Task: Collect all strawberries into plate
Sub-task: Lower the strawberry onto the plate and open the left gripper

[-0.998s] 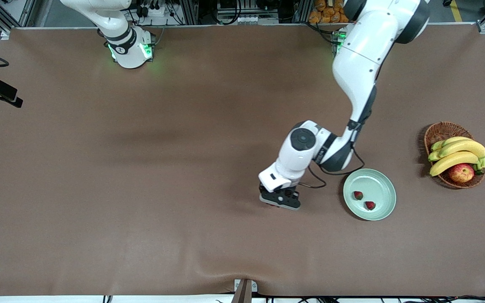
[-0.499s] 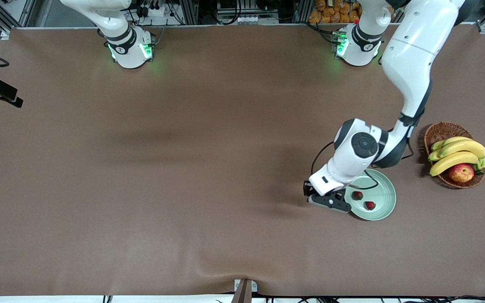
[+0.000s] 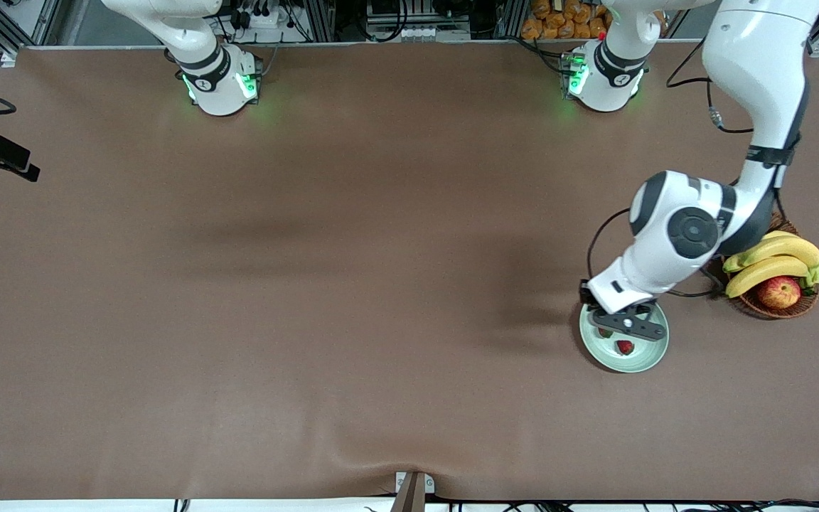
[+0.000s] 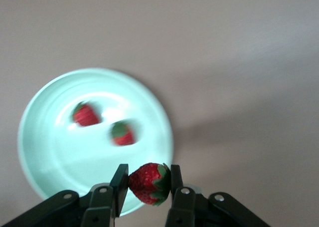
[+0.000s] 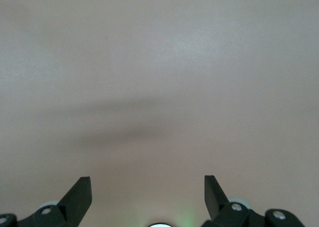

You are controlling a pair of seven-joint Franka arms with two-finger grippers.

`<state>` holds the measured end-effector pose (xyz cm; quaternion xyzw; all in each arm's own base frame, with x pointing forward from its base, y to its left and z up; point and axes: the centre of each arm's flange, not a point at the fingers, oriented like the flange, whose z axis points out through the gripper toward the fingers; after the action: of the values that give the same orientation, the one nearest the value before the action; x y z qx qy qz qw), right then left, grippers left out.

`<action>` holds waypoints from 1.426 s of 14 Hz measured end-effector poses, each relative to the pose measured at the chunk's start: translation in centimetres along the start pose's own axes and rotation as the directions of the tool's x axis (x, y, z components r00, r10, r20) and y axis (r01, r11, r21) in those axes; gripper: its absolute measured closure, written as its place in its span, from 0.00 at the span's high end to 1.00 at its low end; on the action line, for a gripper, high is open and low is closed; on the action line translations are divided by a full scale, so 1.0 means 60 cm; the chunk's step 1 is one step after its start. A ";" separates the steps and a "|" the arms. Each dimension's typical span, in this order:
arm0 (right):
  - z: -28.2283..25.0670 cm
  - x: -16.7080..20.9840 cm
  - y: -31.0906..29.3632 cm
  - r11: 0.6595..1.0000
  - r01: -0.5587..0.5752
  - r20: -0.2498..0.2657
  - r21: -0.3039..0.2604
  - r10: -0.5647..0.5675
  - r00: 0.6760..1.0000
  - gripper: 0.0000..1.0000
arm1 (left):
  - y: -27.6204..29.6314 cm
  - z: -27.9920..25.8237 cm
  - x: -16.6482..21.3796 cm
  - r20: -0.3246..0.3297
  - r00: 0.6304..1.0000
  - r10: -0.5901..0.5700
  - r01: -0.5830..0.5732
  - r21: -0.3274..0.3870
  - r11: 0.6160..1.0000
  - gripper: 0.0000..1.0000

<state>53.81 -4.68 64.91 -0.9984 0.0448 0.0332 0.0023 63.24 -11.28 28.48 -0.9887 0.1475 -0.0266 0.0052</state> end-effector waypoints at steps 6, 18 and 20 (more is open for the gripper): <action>0.001 0.000 0.000 1.000 0.000 0.001 0.000 0.000 1.000 1.00 | -0.056 0.096 -0.023 0.020 0.999 0.041 -0.041 -0.009 0.999 0.38; 0.001 0.000 0.000 1.000 -0.001 0.001 0.000 0.001 1.000 1.00 | -0.063 0.114 -0.001 -0.039 0.995 0.090 -0.089 0.015 0.996 1.00; 0.000 0.000 0.000 1.000 -0.001 0.001 0.000 0.001 1.000 1.00 | -0.063 0.105 0.005 -0.050 0.995 0.090 -0.089 0.018 0.996 1.00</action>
<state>53.81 -4.71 64.91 -0.9984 0.0450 0.0335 0.0023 64.97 -7.71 22.29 -0.9800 0.1915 -0.0525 0.0107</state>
